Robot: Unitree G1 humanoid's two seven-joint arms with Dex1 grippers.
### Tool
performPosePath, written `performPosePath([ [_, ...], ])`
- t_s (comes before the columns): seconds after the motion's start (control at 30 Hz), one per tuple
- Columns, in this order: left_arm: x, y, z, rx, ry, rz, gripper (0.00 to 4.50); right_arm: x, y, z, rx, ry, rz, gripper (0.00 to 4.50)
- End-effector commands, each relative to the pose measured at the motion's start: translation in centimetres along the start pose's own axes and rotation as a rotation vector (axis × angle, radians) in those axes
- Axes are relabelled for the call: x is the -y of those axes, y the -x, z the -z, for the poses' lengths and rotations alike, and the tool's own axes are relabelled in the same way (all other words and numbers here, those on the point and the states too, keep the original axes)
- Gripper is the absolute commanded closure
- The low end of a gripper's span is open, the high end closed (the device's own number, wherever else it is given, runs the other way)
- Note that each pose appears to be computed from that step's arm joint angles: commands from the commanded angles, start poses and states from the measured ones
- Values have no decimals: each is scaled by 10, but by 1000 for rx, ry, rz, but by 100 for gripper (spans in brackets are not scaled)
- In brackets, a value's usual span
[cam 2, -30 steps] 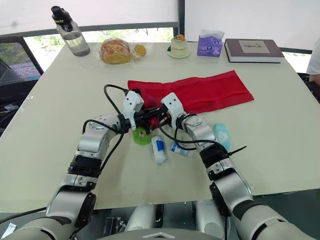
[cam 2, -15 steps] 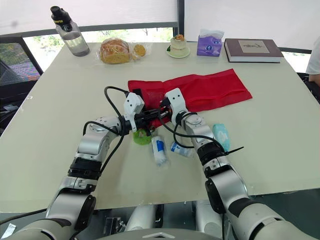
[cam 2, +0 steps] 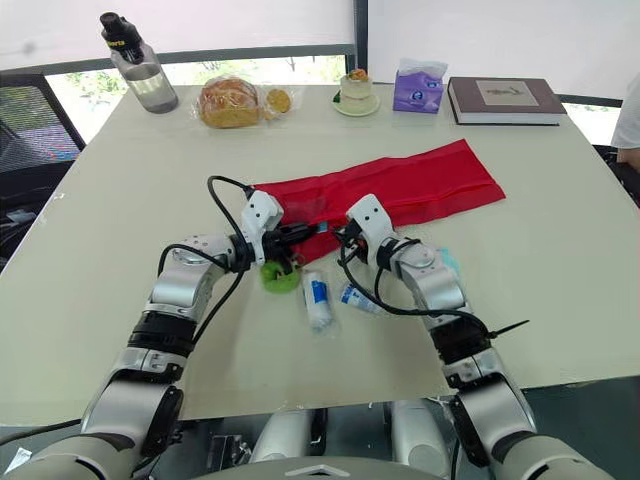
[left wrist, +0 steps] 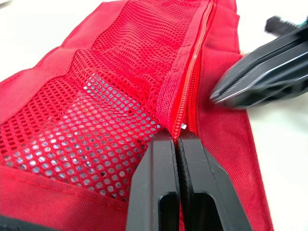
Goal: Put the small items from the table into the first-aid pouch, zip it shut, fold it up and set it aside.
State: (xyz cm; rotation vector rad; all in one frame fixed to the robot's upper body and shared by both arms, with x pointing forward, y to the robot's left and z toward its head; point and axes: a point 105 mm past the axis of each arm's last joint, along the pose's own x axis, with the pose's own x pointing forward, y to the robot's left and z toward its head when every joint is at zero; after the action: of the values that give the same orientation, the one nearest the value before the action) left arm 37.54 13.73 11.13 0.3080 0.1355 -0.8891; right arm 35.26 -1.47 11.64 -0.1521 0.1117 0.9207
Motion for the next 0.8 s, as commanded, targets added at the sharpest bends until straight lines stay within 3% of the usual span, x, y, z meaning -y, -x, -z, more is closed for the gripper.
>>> performPosePath([
  [0.03, -15, 10, -5, -7, -62, -41, 450, -4, 18, -29, 119, 18, -20, 441],
  [0.17, -30, 22, -5, -30, -112, -93, 450, -3, 42, -37, 186, 11, -5, 441],
  [0.43, -51, 50, 3, -151, -374, -186, 450, 4, 105, -55, 300, 10, 20, 441],
  [0.6, -58, 62, 6, -184, -429, -229, 450, 9, 142, -59, 299, -2, 17, 441],
  [0.63, -60, 66, 7, -187, -429, -238, 450, 9, 152, -61, 295, -4, 16, 392],
  [0.7, -63, 72, 9, -200, -433, -247, 450, 6, 166, -66, 288, -21, -2, 371],
  [0.8, -66, 78, 11, -213, -434, -247, 450, 0, 179, -66, 245, -16, -37, 230],
])
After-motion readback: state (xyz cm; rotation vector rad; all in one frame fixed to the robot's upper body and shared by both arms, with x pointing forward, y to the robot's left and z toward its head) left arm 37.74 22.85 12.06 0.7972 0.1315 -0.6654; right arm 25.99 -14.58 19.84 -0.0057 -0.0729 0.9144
